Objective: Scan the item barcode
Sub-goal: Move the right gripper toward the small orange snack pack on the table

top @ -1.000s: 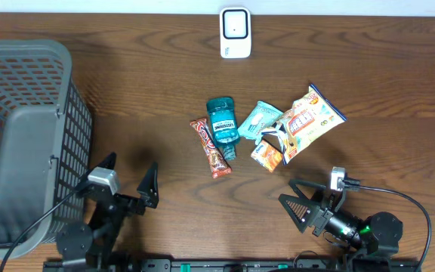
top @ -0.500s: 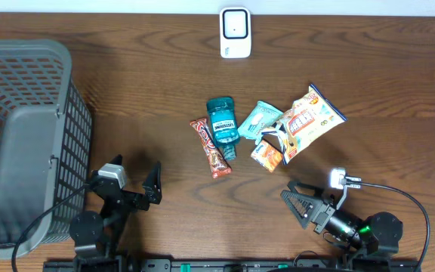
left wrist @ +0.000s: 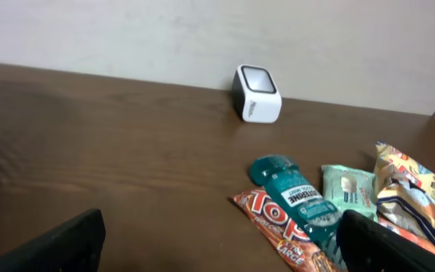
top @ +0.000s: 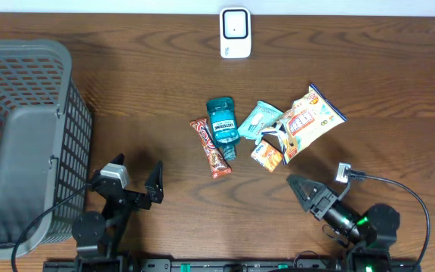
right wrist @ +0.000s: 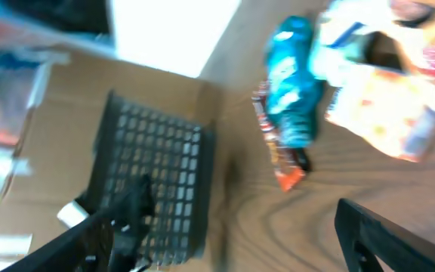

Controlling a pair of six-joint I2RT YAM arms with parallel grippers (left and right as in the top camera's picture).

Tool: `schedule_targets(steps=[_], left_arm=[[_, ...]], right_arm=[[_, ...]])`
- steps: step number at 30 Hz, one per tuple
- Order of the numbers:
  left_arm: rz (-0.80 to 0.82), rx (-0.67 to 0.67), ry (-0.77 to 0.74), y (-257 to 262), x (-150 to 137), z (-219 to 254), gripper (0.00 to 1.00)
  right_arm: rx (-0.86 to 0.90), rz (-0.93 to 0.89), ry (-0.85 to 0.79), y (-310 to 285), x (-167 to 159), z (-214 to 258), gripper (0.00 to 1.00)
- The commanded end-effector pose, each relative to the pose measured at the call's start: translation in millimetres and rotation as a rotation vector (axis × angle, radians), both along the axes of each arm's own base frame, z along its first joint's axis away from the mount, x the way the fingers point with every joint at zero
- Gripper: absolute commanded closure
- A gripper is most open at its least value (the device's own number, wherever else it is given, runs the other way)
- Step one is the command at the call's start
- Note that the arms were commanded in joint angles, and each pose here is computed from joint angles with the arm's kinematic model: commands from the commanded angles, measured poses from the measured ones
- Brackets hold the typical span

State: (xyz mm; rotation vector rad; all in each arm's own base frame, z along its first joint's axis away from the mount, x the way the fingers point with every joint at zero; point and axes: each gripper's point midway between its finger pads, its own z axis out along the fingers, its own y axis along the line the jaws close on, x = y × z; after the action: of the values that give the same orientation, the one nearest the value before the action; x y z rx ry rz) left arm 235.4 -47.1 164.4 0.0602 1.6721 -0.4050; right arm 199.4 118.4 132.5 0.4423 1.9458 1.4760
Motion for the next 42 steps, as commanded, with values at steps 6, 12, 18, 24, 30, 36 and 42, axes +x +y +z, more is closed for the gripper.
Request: schedule_targets(steps=[6,12,18,24,30,36,42], left_arm=[[0.005,0.015,-0.244,0.5,-1.0,54.5,0.02],[0.028,0.015,-0.256,4.3,-0.2,57.4,0.02],[0.035,0.011,-0.147,5.7,6.5,32.6,0.02],[0.035,0.005,0.032,6.0,11.2,-9.3,0.02],[0.034,0.002,0.118,6.1,13.7,-28.6,0.02],[0.034,0.002,0.118,6.1,15.3,-28.4,0.02],[0.034,-0.005,-0.026,6.1,20.0,6.1,0.02]], right_arm=[[-0.119,-0.047,0.186,-11.1,8.0,-56.3,0.08],[-0.150,-0.027,0.300,-4.1,3.6,-81.0,0.06],[-0.087,-0.023,0.361,7.6,4.7,-79.4,0.01],[-0.135,-0.125,0.396,-7.3,10.8,-91.8,0.38],[-0.202,-0.263,0.470,-29.7,12.5,-111.6,0.25],[-0.207,-0.283,0.435,-32.6,18.7,-106.9,0.21],[-0.215,-0.292,0.435,-34.4,19.2,-107.8,0.20]])
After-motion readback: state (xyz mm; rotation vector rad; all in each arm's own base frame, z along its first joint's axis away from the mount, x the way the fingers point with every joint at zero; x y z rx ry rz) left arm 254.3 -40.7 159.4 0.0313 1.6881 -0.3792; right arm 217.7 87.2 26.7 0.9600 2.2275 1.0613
